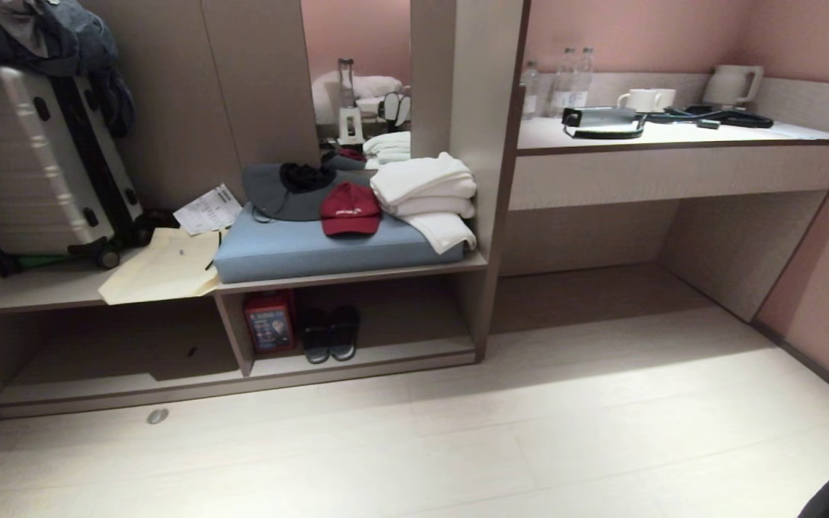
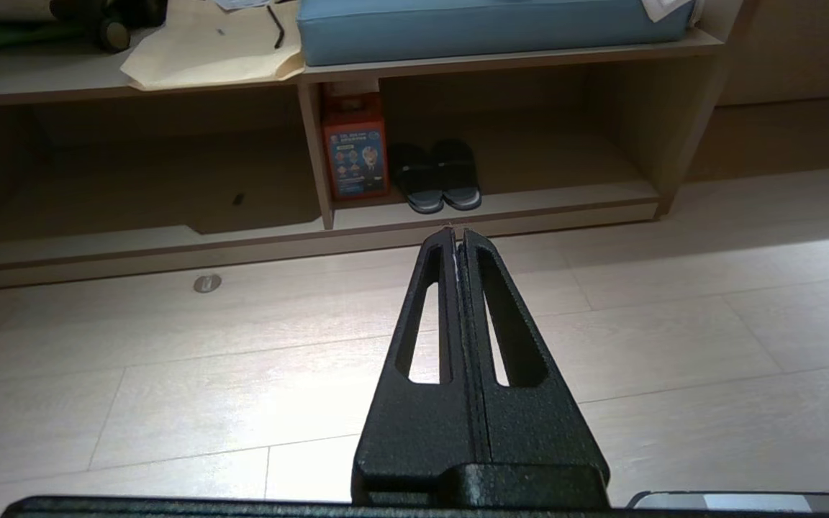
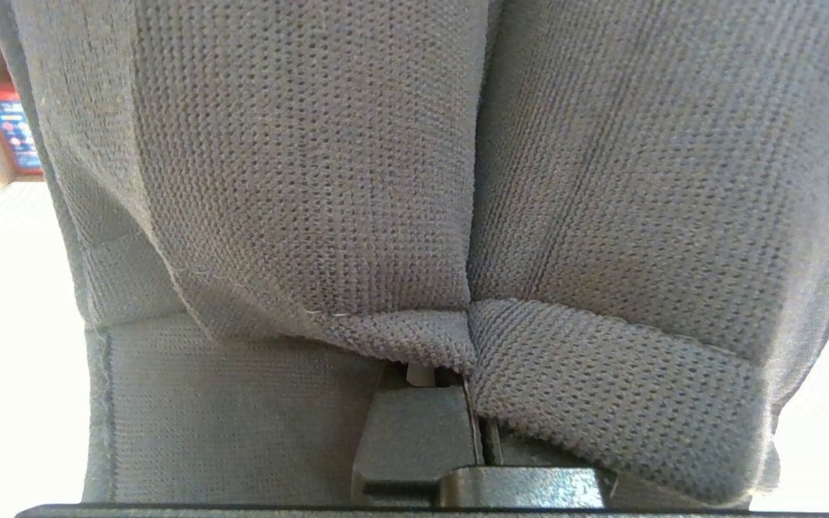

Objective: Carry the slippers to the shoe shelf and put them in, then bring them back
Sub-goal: Place the slippers into the shoe cabinet

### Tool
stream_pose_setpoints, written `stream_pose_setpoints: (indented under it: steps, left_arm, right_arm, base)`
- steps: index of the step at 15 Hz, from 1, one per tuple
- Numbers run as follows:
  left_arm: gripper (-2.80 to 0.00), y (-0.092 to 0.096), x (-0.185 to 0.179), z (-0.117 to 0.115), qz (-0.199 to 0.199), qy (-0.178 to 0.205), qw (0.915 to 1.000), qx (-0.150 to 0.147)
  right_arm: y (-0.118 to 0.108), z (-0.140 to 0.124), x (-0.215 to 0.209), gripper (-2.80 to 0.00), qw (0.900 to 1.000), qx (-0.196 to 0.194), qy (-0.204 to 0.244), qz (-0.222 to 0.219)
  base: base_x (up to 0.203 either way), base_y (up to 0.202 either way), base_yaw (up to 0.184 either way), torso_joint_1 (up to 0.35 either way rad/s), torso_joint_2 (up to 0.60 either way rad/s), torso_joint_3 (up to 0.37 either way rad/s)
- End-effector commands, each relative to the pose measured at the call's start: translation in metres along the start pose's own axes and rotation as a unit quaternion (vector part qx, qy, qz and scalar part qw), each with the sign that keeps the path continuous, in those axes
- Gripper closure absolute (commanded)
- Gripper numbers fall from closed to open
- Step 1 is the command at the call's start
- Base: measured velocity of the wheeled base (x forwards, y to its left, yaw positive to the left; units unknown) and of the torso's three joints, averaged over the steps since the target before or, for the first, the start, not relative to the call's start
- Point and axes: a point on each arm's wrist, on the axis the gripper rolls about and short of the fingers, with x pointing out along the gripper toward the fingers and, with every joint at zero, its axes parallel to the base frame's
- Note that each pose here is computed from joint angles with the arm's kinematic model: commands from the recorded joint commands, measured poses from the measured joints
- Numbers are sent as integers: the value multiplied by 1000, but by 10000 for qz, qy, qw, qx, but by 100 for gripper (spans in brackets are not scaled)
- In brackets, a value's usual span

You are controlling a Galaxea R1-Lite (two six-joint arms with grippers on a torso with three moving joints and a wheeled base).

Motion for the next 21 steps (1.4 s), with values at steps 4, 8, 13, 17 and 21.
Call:
stream_pose_setpoints:
  steps: [4,8,13,17,21]
  left_arm:
    - [0,0,0,0,0,13,10000,-2]
    - [0,0,0,0,0,13,10000,-2]
    - [0,0,0,0,-8,14,10000,21]
    - [0,0,0,0,-8,14,10000,21]
    - [0,0,0,0,-8,14,10000,28]
  right_arm:
    - [0,0,0,0,10000,18,-10,13]
    - [0,0,0,0,10000,18,-10,13]
    - [0,0,0,0,10000,41,-9,-10]
    - [0,0,0,0,9998,164,0,-56]
    - [0,0,0,0,9998,164,0,-56]
  base:
    - [0,195,0,2,2,2]
    - [0,196,-1,3,2,3]
    - [0,90,-1,2,2,2]
    - [0,0,0,0,0,0]
    - [0,0,0,0,0,0]
